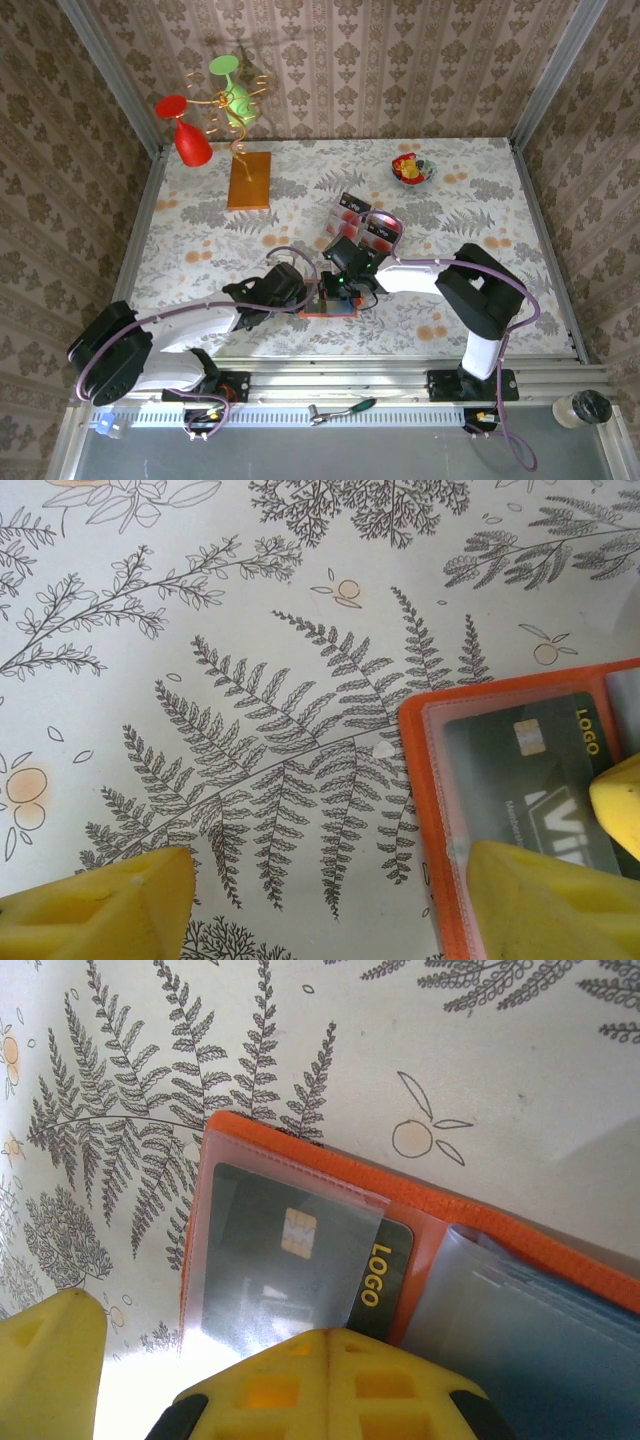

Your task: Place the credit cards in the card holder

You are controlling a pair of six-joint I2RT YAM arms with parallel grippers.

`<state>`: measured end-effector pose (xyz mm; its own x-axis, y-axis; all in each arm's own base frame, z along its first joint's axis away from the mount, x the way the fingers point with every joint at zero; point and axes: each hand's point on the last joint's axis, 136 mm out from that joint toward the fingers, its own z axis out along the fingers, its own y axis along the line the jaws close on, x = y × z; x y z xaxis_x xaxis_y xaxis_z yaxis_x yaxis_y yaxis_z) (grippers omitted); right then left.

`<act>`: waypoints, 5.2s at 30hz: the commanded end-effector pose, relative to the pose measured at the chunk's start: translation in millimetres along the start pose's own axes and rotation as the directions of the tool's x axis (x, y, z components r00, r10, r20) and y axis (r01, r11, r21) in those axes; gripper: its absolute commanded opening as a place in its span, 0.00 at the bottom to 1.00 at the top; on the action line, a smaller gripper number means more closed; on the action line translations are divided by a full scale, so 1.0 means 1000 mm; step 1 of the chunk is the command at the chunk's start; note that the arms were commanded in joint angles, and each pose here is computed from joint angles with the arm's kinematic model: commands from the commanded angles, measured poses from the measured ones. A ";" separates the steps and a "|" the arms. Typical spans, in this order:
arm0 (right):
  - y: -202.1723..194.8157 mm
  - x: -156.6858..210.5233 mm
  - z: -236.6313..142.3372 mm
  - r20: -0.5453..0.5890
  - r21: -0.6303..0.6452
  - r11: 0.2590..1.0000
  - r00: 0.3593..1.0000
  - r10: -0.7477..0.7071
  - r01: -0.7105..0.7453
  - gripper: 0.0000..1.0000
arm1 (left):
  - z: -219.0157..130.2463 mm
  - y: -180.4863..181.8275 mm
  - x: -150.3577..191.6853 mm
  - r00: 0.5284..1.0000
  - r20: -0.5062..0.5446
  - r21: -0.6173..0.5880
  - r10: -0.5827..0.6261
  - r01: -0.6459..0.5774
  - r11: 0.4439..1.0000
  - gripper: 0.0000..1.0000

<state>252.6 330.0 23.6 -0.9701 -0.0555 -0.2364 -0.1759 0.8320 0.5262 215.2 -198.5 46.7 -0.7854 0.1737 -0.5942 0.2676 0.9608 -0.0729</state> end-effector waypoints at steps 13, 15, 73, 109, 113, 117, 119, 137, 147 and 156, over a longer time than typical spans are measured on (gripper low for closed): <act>0.002 0.005 -0.029 0.009 0.039 0.999 0.999 -0.033 0.033 0.07 | 0.014 0.018 0.031 0.997 -0.075 -0.059 -0.016 0.012 0.998 0.73; 0.000 0.008 -0.027 0.004 0.040 0.999 1.000 -0.029 0.028 0.07 | 0.014 0.018 0.032 0.997 -0.076 -0.058 -0.015 0.010 0.998 0.72; -0.007 -0.013 -0.033 0.020 0.073 0.997 0.999 -0.031 0.029 0.00 | 0.016 0.007 0.010 0.999 -0.044 -0.063 -0.024 0.021 0.998 0.72; -0.006 -0.018 -0.008 -0.007 0.051 0.999 1.000 -0.005 0.006 0.00 | 0.014 0.020 0.016 0.997 -0.051 -0.106 -0.051 0.045 0.993 0.72; -0.004 -0.021 -0.013 0.004 0.049 0.999 1.000 -0.008 0.007 0.00 | 0.010 0.027 0.016 0.997 -0.051 -0.127 -0.057 0.050 0.991 0.72; -0.005 -0.021 -0.017 0.012 0.047 0.999 1.000 -0.007 0.007 0.00 | 0.005 0.030 0.014 0.997 -0.042 -0.129 -0.062 0.056 0.990 0.72; -0.005 -0.023 -0.020 0.018 0.045 0.999 1.000 -0.007 0.006 0.00 | 0.001 0.030 0.011 0.997 -0.033 -0.123 -0.065 0.061 0.991 0.72; -0.050 -0.029 -0.066 0.081 0.095 0.995 0.996 0.034 -0.041 0.03 | -0.036 -0.046 -0.066 0.995 0.093 0.061 -0.038 0.033 0.998 0.72; -0.056 -0.034 -0.066 0.063 0.099 0.994 0.997 0.043 -0.049 0.09 | -0.014 -0.082 -0.058 0.997 0.068 0.129 -0.044 0.035 0.991 0.72; -0.060 -0.032 -0.055 0.034 0.110 0.992 0.998 0.052 -0.055 0.07 | -0.006 -0.086 -0.050 0.998 0.052 0.157 -0.044 0.035 0.987 0.72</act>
<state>285.2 249.4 45.7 -0.9668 0.0225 -0.2546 -0.0969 0.8895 0.4466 231.1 -283.4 93.1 -0.7567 0.1245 -0.6418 0.3175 0.9282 -0.1942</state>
